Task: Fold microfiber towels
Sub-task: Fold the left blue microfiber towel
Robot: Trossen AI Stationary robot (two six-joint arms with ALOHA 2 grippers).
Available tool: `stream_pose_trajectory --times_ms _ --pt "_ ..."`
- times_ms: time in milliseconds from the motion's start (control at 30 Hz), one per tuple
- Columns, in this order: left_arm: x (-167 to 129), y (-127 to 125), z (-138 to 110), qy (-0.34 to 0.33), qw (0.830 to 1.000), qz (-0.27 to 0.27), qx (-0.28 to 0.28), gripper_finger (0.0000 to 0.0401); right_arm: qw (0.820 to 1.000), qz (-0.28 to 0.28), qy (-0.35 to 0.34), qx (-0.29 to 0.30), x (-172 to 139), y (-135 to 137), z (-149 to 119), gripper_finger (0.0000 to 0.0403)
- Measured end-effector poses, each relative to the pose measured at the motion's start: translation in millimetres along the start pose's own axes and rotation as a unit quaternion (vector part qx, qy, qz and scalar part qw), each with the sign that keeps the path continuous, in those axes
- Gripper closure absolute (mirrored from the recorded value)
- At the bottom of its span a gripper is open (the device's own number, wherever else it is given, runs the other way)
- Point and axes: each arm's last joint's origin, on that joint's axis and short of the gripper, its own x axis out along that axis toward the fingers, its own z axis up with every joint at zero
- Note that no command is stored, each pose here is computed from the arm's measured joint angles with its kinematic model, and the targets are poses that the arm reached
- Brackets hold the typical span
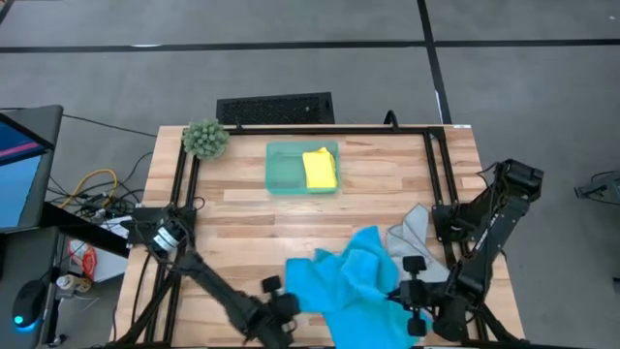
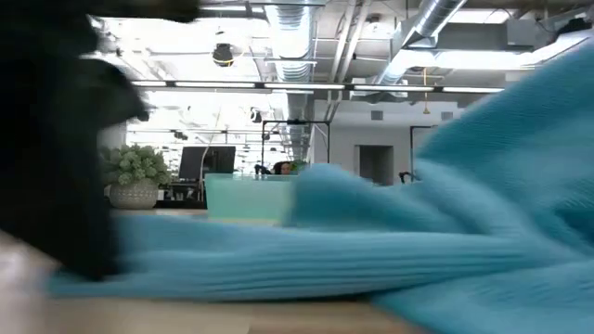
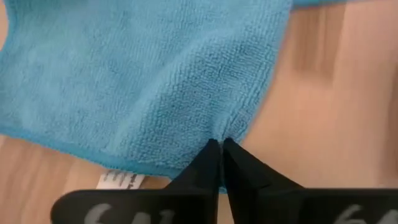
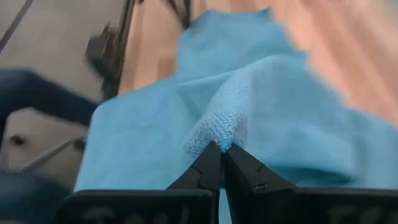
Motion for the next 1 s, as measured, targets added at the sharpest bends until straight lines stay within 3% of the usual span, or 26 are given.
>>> stream_pose_trajectory --times_ms 233,467,600,800,1000 --pt "-60.7 10.6 -43.1 0.026 0.995 0.066 -0.072 0.0399 0.997 -0.024 -0.056 -0.040 31.5 -21.2 42.1 0.0367" --pt "-131.4 48.6 -53.5 -0.039 0.978 0.146 -0.144 0.0400 0.989 -0.086 -0.082 -0.086 53.0 -55.5 87.7 0.0367" --pt "-165.4 74.5 -53.9 -0.069 0.969 0.180 -0.154 0.0401 0.980 -0.115 -0.097 -0.127 53.7 -68.6 116.6 0.0367" --pt "-191.8 103.4 -40.5 -0.108 0.972 0.139 -0.155 0.0401 0.960 -0.183 -0.107 -0.182 54.0 -93.6 150.0 0.0367" --pt "-194.0 128.3 -34.7 -0.121 0.969 0.143 -0.164 0.0401 0.943 -0.258 -0.085 -0.193 56.4 -118.8 157.5 0.0367"
